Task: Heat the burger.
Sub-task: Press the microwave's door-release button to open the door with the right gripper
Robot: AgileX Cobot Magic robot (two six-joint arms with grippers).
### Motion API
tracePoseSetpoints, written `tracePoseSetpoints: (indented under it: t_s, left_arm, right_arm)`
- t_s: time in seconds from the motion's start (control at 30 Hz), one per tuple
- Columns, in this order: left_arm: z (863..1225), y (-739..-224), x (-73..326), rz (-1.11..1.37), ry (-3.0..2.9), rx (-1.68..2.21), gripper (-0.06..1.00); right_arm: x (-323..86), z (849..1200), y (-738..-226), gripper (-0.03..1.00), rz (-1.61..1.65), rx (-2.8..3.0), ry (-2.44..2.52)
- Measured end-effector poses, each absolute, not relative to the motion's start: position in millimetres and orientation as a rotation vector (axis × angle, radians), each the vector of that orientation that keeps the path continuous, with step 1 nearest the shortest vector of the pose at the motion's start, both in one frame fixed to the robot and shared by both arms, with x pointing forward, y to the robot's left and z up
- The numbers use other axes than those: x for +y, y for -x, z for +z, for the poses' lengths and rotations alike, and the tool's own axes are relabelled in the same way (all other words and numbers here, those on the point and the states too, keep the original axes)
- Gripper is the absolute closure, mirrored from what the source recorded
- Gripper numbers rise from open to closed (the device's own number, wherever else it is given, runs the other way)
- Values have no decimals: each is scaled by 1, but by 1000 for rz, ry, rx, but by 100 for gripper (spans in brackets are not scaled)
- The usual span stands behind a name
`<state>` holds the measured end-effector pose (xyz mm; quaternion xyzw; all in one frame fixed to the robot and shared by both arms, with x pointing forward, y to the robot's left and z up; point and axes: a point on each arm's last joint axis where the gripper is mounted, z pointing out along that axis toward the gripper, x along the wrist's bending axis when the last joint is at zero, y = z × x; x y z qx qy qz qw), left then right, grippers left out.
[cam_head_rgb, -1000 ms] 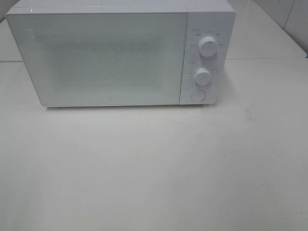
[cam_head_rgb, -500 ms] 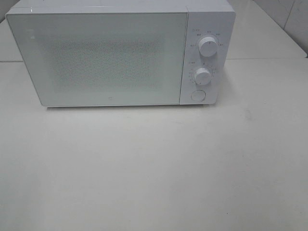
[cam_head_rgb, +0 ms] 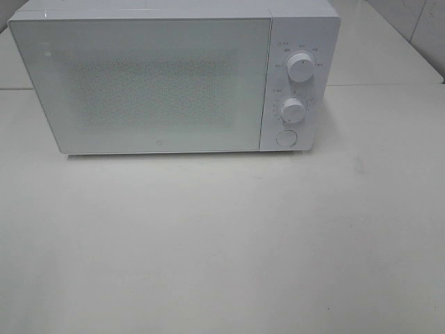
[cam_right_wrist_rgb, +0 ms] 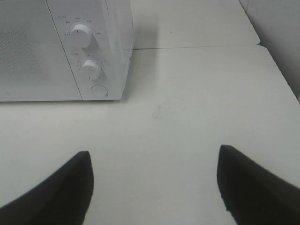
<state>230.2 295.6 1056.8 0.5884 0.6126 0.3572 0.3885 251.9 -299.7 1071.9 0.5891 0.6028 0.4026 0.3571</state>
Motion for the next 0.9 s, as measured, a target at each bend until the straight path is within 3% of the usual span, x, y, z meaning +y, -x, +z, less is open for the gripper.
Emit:
tracePoseSetpoints:
  t_s: [0.9]
  left_arm:
    - [1057,-230,296,909,-1496,1558,-3]
  right_arm:
    - [-285,1071,-380,25,1081,1541,-1472]
